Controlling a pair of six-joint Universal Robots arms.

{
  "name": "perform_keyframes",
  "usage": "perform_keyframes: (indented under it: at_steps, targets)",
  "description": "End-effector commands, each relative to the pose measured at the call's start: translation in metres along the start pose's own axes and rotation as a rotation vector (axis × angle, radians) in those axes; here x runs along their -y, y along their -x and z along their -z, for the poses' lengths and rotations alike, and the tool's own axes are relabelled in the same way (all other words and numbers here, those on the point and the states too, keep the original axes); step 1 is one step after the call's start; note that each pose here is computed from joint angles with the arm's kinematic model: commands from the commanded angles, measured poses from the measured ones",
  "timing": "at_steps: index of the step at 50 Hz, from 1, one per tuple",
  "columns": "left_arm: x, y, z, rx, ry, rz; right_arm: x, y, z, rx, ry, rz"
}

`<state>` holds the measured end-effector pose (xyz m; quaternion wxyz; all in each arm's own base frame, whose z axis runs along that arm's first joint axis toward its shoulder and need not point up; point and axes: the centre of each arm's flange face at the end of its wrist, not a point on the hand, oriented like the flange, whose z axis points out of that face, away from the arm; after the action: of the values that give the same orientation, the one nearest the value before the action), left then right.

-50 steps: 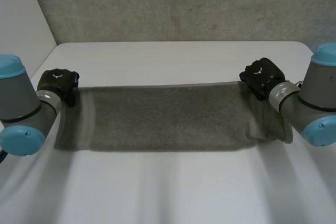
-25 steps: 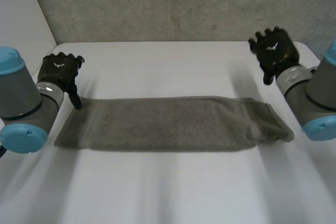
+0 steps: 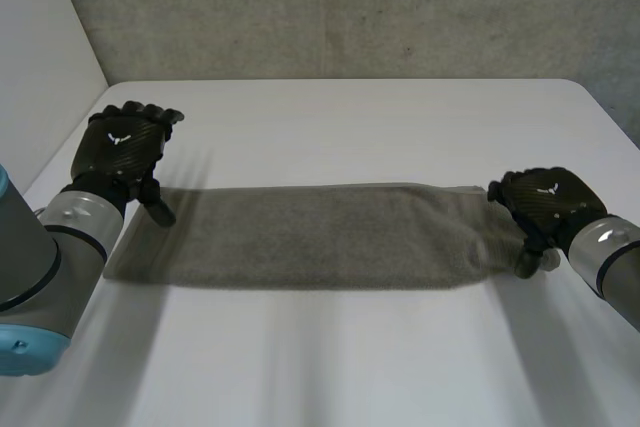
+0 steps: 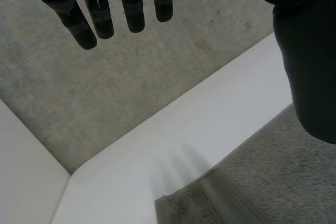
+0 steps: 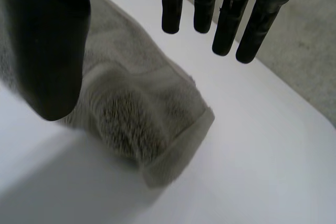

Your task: Fold the towel.

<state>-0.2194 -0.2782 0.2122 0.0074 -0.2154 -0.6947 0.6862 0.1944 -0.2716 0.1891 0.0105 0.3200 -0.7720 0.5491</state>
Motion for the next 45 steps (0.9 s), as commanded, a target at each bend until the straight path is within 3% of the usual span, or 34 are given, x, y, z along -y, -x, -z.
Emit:
perform_keyframes:
  at_steps: [1,12,18,25,33,37,42,45]
  targets:
    - [-0.005,-0.001,-0.001,-0.009,0.015,0.047,-0.025,-0.006,-0.022,0.006,0.036,-0.026]
    - [-0.009,-0.001,0.0,-0.009,0.028,0.063,-0.047,-0.007,-0.047,0.008,0.099,-0.007]
    - [-0.01,-0.002,0.001,-0.012,0.032,0.063,-0.041,-0.04,-0.047,-0.155,0.093,0.02]
    - [-0.009,-0.001,0.003,-0.013,0.03,0.063,-0.029,-0.106,-0.035,-0.357,0.084,0.203]
    - [-0.007,-0.001,0.003,-0.012,0.022,0.063,-0.022,-0.127,-0.04,-0.457,0.13,0.415]
    - [-0.006,-0.002,0.003,-0.013,0.019,0.063,0.006,-0.109,-0.041,-0.46,0.054,0.43]
    - [-0.005,-0.002,0.003,-0.014,0.019,0.063,0.081,-0.031,-0.029,-0.361,-0.214,0.435]
    - [-0.005,-0.003,0.003,-0.016,0.018,0.062,0.094,-0.011,-0.023,-0.33,-0.264,0.442]
